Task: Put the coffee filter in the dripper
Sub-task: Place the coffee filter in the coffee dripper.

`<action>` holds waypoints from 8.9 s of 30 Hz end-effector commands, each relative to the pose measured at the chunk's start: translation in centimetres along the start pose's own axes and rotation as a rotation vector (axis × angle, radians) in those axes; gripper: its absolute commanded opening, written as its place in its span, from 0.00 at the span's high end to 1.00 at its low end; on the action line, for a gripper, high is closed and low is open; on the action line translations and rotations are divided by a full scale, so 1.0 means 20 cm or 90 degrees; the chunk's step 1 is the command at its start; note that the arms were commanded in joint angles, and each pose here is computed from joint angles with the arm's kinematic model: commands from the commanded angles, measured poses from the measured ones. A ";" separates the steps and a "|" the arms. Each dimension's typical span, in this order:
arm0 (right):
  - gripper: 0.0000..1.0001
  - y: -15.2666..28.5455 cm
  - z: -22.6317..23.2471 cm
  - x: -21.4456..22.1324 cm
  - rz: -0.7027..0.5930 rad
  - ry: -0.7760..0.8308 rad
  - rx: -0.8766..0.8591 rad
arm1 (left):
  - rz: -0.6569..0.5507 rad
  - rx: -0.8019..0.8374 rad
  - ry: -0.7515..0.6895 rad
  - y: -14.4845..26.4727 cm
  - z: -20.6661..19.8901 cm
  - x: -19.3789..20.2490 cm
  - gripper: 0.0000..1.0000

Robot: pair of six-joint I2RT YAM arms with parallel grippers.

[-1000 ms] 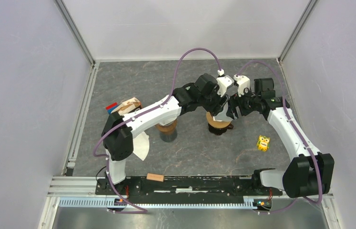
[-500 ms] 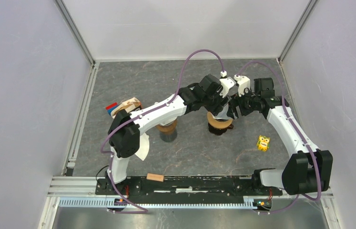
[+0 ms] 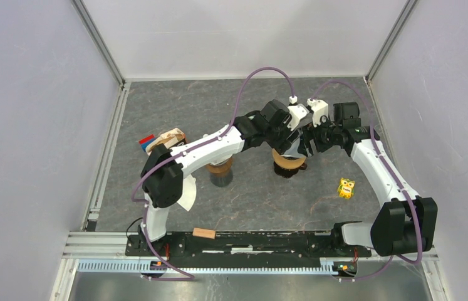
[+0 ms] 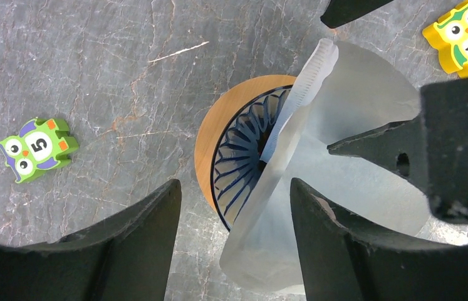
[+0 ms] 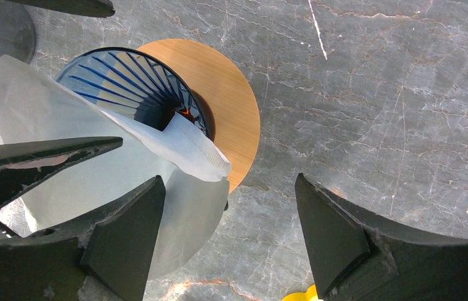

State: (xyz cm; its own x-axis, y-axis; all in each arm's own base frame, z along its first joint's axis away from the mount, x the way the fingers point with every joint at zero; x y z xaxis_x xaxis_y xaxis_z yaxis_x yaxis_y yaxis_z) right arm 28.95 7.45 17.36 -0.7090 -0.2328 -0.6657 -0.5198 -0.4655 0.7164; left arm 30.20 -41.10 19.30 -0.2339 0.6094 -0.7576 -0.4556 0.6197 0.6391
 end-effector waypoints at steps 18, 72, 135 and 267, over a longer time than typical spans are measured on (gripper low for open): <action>0.18 -0.09 0.00 0.03 -0.005 -0.008 -0.020 | -0.039 -0.054 0.008 -0.08 0.10 0.05 0.29; 0.13 -0.02 0.02 -0.10 0.000 -0.003 -0.050 | -0.157 0.053 0.073 0.08 0.10 -0.18 0.09; 0.11 0.03 0.00 -0.16 -0.007 0.016 -0.029 | -0.126 0.029 0.058 -0.05 0.16 -0.06 0.14; 0.08 0.01 -0.01 -0.19 -0.046 -0.056 -0.197 | -0.126 0.119 0.071 0.00 0.16 0.00 0.00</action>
State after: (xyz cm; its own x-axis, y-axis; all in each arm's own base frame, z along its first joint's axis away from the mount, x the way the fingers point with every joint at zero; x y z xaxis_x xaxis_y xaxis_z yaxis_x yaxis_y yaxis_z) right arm 31.29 7.71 17.49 -0.7559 -0.1406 -0.6394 -0.3889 -0.6893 0.6113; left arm 32.61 -39.16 17.77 -0.3131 0.4258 -0.8489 -0.3343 0.7873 0.5181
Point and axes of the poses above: each gripper's point midway between its finger pads, its own y axis back along the fingers, its own z axis along the line the jaws close on, x = y × z, the point moved 4 cm from there along y, back along the fingers, and after that the axes turned 7 degrees about -y, right-handed, at the moved point
